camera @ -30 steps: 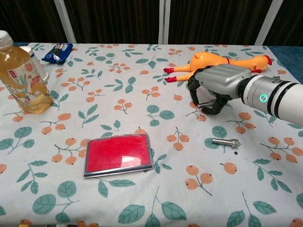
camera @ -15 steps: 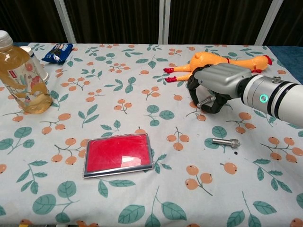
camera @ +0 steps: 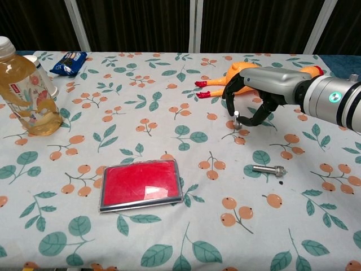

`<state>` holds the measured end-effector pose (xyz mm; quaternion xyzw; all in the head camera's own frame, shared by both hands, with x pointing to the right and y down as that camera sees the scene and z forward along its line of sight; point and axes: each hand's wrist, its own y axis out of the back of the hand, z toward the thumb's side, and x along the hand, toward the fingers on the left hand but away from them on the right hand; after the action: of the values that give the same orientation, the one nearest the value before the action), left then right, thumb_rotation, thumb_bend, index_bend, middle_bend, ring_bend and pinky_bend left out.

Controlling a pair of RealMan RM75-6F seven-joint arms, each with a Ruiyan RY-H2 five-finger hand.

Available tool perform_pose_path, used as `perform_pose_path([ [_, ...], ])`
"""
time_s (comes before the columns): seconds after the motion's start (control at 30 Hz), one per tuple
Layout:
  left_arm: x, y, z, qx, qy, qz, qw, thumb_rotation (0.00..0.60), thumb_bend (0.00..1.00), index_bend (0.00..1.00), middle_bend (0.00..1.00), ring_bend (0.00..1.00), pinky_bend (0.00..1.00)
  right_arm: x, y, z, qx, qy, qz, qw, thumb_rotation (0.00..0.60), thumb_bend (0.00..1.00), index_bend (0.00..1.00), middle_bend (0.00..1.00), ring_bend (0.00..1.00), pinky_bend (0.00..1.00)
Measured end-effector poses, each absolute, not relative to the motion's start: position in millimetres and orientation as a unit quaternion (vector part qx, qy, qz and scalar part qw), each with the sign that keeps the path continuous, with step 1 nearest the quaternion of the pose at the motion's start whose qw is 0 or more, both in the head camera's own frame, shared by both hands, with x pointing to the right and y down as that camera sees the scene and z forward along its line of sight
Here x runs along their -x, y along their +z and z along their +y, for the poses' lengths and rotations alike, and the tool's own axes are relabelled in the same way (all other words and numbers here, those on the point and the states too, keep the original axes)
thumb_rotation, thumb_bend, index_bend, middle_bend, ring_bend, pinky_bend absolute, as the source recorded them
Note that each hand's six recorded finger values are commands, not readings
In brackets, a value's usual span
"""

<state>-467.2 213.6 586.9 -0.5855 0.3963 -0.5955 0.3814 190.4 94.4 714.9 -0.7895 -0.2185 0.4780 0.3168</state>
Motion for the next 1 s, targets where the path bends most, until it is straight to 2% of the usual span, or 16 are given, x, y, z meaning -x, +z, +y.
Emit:
perform_pose_path([
  [0.33, 466.7, 585.9, 214.2, 0.585, -0.595, 0.396, 0.382, 0.6, 0.0, 0.14, 0.15, 0.0, 0.0, -195.1, 719.1, 89.0, 0.792, 0.477, -0.222, 0.309, 0.6, 0.34, 0.59, 0.21, 0.0, 0.0],
  [0.63, 466.4, 585.5, 214.3, 0.585, -0.595, 0.396, 0.383, 0.6, 0.0, 0.14, 0.15, 0.0, 0.0, -197.8, 718.7, 89.6, 0.791, 0.479, -0.22, 0.31, 0.6, 0.35, 0.45, 0.2, 0.0, 0.0],
  [1.0, 465.5, 584.7, 213.3, 0.584, -0.595, 0.395, 0.386, 0.6, 0.0, 0.14, 0.15, 0.0, 0.0, -196.3, 711.4, 89.9, 0.79, 0.47, -0.218, 0.327, 0.6, 0.35, 0.36, 0.18, 0.0, 0.0],
])
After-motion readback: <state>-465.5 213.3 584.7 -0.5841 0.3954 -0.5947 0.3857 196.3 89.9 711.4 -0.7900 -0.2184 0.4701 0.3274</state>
